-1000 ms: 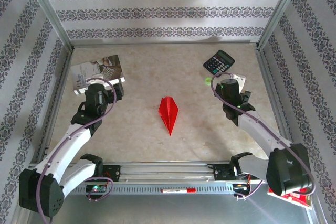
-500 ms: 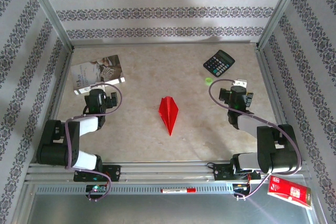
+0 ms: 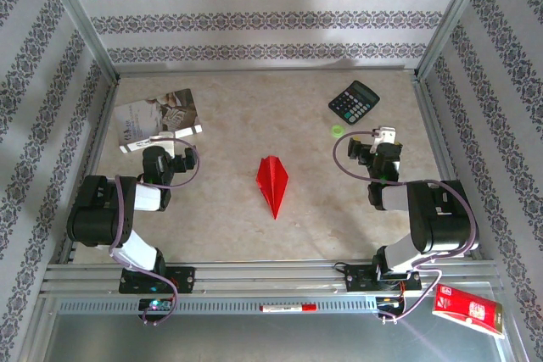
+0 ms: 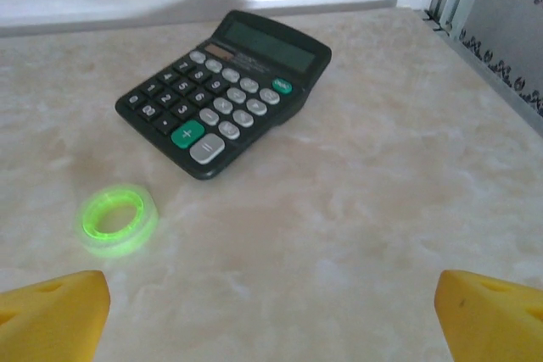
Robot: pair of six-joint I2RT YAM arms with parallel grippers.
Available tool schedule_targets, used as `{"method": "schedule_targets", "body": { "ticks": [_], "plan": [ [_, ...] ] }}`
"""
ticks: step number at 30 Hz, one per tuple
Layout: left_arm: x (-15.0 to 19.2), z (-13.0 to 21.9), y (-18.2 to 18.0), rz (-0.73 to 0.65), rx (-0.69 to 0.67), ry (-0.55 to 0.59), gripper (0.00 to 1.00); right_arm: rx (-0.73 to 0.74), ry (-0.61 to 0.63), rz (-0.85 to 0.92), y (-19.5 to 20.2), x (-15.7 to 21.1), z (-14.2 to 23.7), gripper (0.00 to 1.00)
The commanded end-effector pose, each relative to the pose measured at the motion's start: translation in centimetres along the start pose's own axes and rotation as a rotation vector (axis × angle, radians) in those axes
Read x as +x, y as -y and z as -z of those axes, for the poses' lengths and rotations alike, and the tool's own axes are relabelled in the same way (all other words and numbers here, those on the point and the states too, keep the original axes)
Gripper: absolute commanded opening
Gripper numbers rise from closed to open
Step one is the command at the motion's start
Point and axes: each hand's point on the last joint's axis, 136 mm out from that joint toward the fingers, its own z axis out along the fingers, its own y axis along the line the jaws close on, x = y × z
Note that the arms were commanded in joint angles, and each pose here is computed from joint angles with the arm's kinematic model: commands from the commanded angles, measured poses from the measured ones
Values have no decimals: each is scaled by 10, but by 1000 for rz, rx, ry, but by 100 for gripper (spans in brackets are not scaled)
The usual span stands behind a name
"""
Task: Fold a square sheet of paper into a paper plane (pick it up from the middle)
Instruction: Reset both arms
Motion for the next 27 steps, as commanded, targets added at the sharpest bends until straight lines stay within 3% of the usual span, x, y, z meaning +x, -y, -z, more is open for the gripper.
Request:
{"method": "schedule_targets", "body": {
  "ticks": [1, 27],
  "plan": [
    [-16, 2, 1, -16, 17, 74, 100, -30, 50, 8, -6, -11, 2, 98],
    [-15, -1, 9, -35, 59, 57, 100, -2, 54, 60, -13, -12, 3, 98]
  ]
}}
